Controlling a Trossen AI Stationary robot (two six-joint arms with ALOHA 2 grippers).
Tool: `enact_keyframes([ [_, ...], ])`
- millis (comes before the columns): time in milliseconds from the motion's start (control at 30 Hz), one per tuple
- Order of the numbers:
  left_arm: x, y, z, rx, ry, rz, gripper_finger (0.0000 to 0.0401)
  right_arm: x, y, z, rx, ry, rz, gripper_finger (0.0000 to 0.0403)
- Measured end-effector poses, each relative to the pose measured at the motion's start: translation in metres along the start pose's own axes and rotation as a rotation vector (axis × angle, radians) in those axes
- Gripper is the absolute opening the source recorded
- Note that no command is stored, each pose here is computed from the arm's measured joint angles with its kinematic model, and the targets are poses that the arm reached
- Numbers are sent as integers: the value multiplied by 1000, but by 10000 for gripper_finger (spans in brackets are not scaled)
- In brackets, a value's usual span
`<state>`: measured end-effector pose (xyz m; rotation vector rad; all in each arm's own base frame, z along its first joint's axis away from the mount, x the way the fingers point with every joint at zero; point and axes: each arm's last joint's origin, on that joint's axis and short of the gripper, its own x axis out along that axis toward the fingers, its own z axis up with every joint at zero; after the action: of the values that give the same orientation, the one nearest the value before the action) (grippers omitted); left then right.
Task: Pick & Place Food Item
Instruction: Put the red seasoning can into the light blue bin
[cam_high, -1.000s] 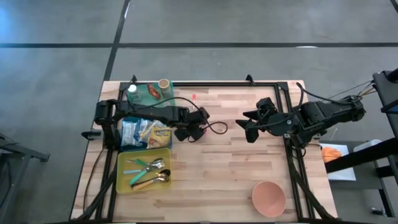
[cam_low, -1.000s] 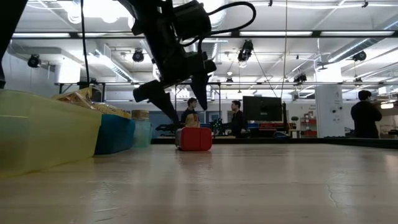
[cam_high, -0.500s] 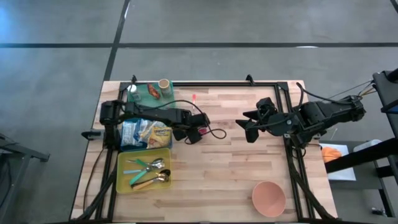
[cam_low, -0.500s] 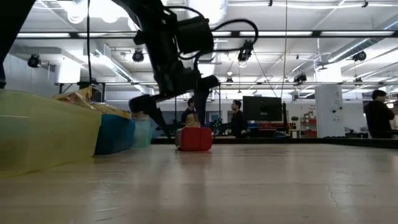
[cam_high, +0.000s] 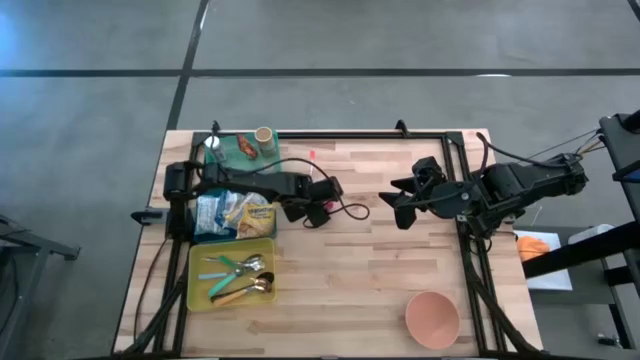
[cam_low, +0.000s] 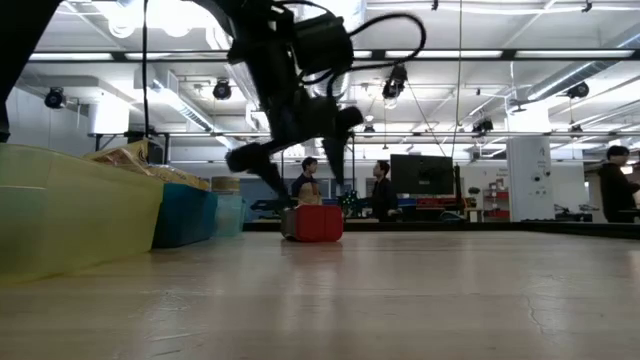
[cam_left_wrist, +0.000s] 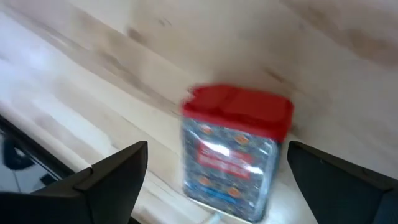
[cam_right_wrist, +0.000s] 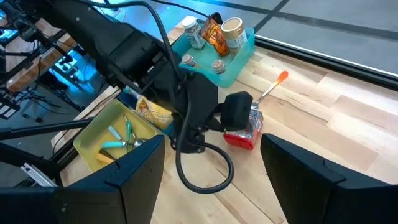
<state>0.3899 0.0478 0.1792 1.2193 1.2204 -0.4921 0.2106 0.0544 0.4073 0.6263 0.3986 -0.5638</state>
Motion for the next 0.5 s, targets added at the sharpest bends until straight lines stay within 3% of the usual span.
enact_keyframes([
  [133,-3,16,-1,-25,-77,21,391,0,0,0,0,0,0,263],
  [267,7,22,-7,-21,-53,-55,391,0,0,0,0,0,0,263],
  [500,31,37,-7,-52,-37,-92,391,0,0,0,0,0,0,263],
])
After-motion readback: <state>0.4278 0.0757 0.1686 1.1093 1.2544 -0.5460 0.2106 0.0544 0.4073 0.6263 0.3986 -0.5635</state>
